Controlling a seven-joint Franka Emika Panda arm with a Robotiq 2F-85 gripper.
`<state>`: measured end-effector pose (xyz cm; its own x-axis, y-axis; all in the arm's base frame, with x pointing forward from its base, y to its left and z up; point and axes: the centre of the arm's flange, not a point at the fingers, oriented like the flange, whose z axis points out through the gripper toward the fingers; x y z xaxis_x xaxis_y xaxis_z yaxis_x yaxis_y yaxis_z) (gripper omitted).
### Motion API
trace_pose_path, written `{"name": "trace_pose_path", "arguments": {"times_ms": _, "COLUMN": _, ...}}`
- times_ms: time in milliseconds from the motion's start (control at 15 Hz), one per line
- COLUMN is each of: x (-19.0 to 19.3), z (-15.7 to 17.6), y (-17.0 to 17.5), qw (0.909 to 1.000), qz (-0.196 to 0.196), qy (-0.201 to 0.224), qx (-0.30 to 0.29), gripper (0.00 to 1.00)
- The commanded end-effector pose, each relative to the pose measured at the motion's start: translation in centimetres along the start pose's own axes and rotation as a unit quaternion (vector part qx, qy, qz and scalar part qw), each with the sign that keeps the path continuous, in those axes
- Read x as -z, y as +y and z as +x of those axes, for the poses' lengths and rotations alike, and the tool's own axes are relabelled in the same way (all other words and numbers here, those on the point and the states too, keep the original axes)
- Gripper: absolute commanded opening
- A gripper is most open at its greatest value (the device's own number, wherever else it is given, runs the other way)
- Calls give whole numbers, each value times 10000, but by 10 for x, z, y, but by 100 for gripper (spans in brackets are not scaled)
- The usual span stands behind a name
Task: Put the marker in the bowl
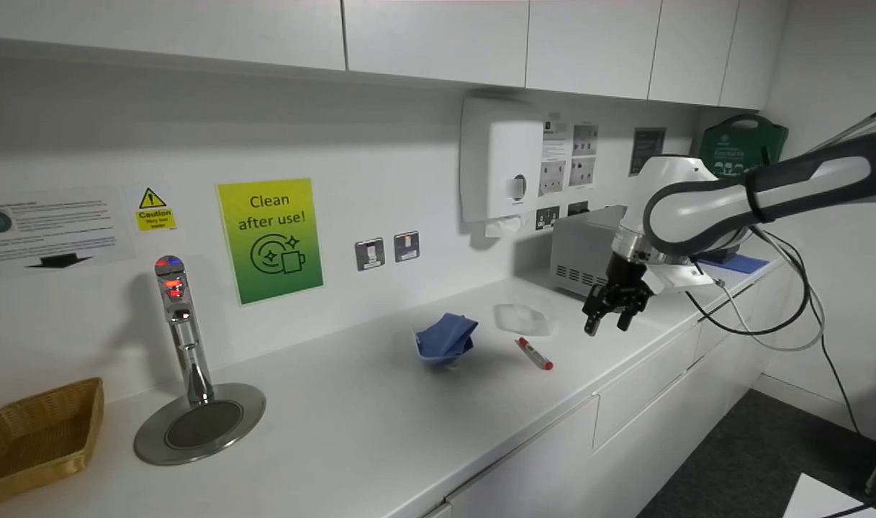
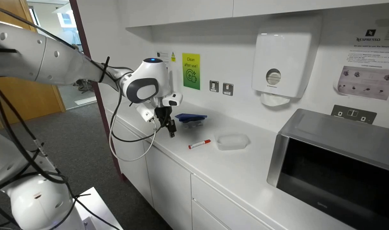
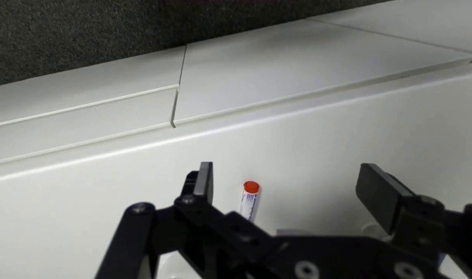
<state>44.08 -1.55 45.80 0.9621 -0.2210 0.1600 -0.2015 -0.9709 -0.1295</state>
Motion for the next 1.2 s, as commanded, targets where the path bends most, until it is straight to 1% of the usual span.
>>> {"name": "trace_pose_path", "arguments": {"times_ms": 0, "x": -1, "z": 38, "y": -2, "qw": 9997, "qz": -109, "qy": -36, "qx": -215, "gripper": 100}}
{"name": "trace_pose_path", "arguments": {"times_ms": 533, "x": -10, "z": 85, "y": 11, "qw": 9979, "qz": -182, "qy": -405, "qx": -479, "gripper": 100}}
{"name": "trace_pose_path", "arguments": {"times_ms": 867, "x": -16, "z": 121, "y": 25, "qw": 9944, "qz": -331, "qy": -598, "qx": -811, "gripper": 100}}
{"name": "trace_pose_path", "arguments": {"times_ms": 1133, "x": -32, "z": 147, "y": 33, "qw": 9904, "qz": -421, "qy": -766, "qx": -1067, "gripper": 100}}
